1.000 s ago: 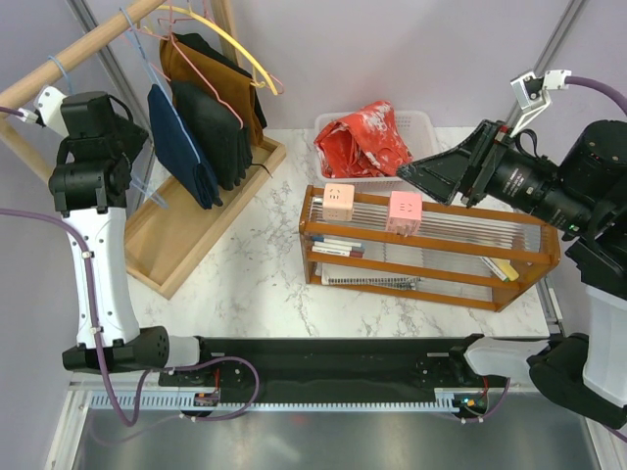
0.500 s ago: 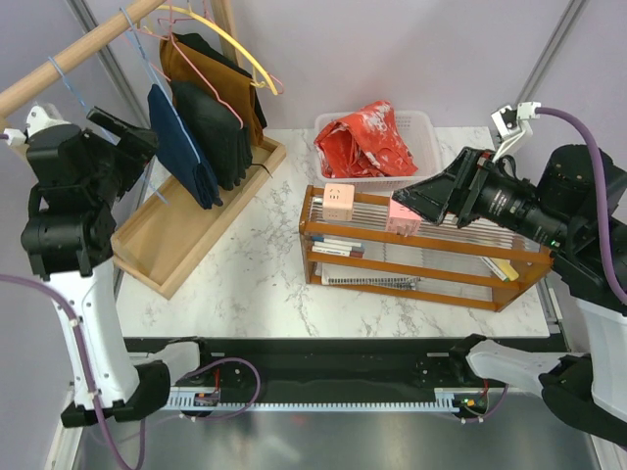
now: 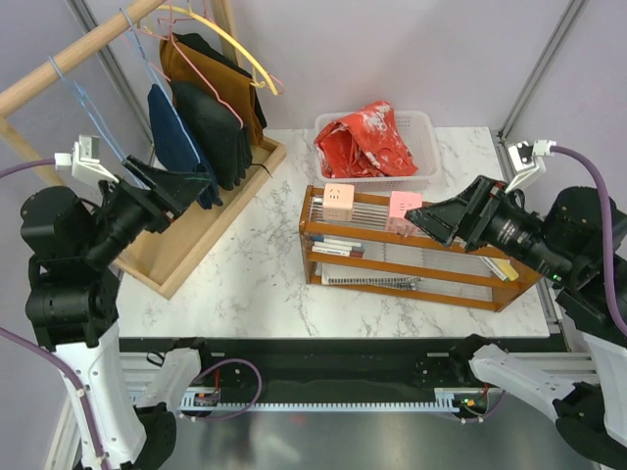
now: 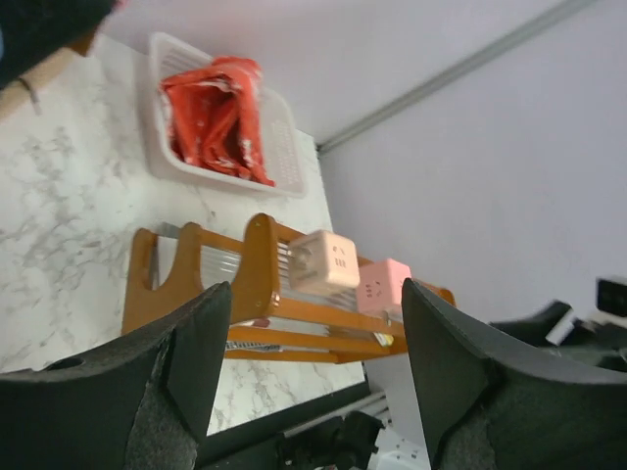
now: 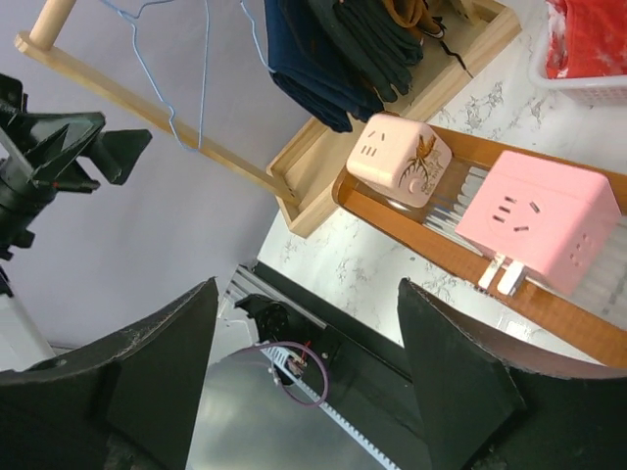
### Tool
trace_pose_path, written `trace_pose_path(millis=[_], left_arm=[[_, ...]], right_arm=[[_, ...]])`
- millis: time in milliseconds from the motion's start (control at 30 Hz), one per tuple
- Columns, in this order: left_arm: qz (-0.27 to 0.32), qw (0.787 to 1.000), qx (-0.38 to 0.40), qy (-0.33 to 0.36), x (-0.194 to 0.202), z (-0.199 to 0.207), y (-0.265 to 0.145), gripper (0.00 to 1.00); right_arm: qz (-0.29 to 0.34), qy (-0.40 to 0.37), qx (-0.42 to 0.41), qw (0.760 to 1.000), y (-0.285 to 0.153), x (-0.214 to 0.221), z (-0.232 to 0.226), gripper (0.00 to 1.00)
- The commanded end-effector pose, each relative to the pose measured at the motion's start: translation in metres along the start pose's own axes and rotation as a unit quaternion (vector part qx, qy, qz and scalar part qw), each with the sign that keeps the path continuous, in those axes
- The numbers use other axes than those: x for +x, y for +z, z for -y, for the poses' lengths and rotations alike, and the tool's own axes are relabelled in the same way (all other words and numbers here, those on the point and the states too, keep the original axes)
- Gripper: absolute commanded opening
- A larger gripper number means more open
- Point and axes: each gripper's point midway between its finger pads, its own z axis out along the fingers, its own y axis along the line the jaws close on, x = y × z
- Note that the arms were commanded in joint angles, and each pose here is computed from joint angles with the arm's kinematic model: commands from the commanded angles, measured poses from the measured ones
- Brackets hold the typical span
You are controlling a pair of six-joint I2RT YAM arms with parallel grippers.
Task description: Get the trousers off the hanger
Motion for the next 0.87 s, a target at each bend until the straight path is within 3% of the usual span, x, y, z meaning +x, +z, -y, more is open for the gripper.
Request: trace_pose_path(millis=[0, 133, 467, 667, 833], left_arm=[[-0.059, 0.983, 0.175, 0.009, 0.031, 0.055, -0.026, 0.76], [-0.094, 0.964, 0.247, -0.025, 0.057, 0.065, -0.044, 0.76], [-0.197, 0.92, 0.34, -0.006, 0.1, 0.072, -0.079, 0.82], [-0.208, 0.911, 0.357, -0.013, 0.103, 0.068, -0.076, 0.88], [-0.2, 0.902, 0.376, -0.078, 0.102, 0.06, -0.065, 0.89]], right_arm=[[0.037, 0.042, 0.012, 0.998, -0.004, 0.002, 0.013, 0.81], [0.054, 0.08, 0.002, 0.995, -0.007, 0.01, 0.019, 0.81], [0.076, 0.119, 0.036, 0.989, -0.028, 0.02, 0.039, 0.89], [0.08, 0.132, 0.042, 0.987, -0.035, 0.031, 0.049, 0.93], [0.072, 0.146, 0.036, 0.986, -0.034, 0.041, 0.053, 0.95]])
